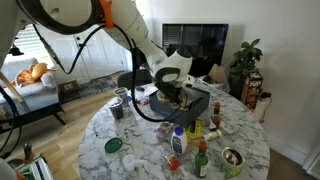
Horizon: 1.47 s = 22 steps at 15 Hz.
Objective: Remove the clear cup from the box and put the torch on the table then put the silver cup inside the clear cup
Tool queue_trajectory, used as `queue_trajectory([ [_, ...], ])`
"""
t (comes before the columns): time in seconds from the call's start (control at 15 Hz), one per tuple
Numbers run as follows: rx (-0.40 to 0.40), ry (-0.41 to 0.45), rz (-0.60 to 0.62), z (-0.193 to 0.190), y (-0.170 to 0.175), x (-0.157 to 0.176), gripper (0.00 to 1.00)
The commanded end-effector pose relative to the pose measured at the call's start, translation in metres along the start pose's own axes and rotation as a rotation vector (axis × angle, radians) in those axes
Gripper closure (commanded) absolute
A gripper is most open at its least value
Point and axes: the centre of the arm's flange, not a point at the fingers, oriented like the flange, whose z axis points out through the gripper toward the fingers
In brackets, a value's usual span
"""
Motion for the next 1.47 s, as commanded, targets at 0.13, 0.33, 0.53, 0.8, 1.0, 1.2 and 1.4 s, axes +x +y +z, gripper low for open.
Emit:
queue_trajectory([
  [0.13,0.076,0.049,-0.034,-0.077,-0.043,-0.006,0.99],
  [0.33,0.05,0.043,-0.092,-0.127,-0.072,-0.019,0.99],
  [0.53,0.069,-0.066,-0.166,-0.156,-0.096,-0.047,0.99],
  [0.8,0.06,-0.249,-0.276,-0.157,-0.114,-0.093,0.99],
  [1.0,0.01,-0.259,-0.326,-0.128,-0.111,-0.112,0.99],
  [1.2,0.006,-0.259,-0.358,-0.09,-0.102,-0.122,0.99],
  [1.4,-0.013,-0.25,-0.36,-0.057,-0.088,-0.124,0.99],
])
